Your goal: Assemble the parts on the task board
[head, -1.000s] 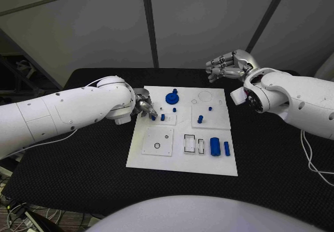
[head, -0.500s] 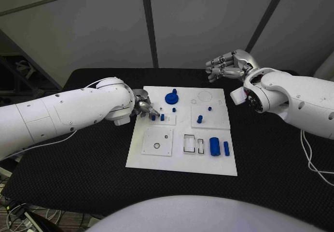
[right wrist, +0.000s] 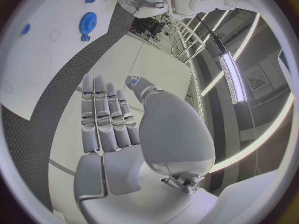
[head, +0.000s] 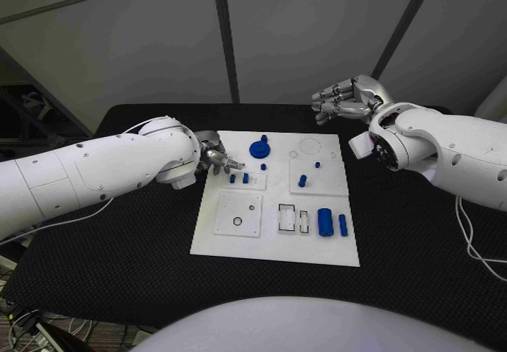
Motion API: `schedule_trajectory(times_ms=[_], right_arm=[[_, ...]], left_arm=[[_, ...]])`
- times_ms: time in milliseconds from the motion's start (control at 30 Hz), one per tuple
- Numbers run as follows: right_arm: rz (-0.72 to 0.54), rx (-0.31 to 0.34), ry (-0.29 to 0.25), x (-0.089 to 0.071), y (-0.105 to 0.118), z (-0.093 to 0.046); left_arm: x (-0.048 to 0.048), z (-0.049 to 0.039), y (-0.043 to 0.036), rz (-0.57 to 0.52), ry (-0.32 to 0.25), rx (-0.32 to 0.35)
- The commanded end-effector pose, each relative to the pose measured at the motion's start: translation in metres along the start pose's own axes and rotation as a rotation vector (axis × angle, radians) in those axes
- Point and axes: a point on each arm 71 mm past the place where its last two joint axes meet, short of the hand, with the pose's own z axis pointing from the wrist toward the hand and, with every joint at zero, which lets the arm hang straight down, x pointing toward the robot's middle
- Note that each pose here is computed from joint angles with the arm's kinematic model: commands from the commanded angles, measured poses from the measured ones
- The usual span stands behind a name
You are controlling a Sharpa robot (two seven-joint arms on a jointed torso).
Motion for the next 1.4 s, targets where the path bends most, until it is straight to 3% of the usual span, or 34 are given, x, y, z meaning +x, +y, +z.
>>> schedule_trajectory(times_ms=[33,133,333,400,533,833,1400], right_arm=[[0.003,-0.008,0.001,-0.001,0.001,0.000],[0.003,-0.007,0.000,-0.001,0.001,0.000],[0.004,-0.006,0.000,-0.001,0.001,0.001],[0.005,-0.006,0.001,0.000,0.001,0.001],[0.006,-0.007,0.004,0.001,0.002,0.001],[0.009,-0.008,0.012,0.003,0.002,0.002],[0.011,-0.009,0.017,0.005,0.004,0.002]], left_arm=[[-0.0064,-0.0006,-0.0065,-0.085,-0.074,0.081],[-0.0080,-0.0007,-0.0117,-0.111,-0.096,0.138],[-0.0105,-0.0022,-0.0312,-0.109,-0.163,0.306],[-0.0112,-0.0037,-0.0416,-0.054,-0.211,0.383],[-0.0089,-0.0044,-0.0555,0.058,-0.248,0.461],[0.0024,0.0015,-0.0737,0.280,-0.257,0.515],[0.0173,0.0177,-0.0792,0.402,-0.218,0.491]])
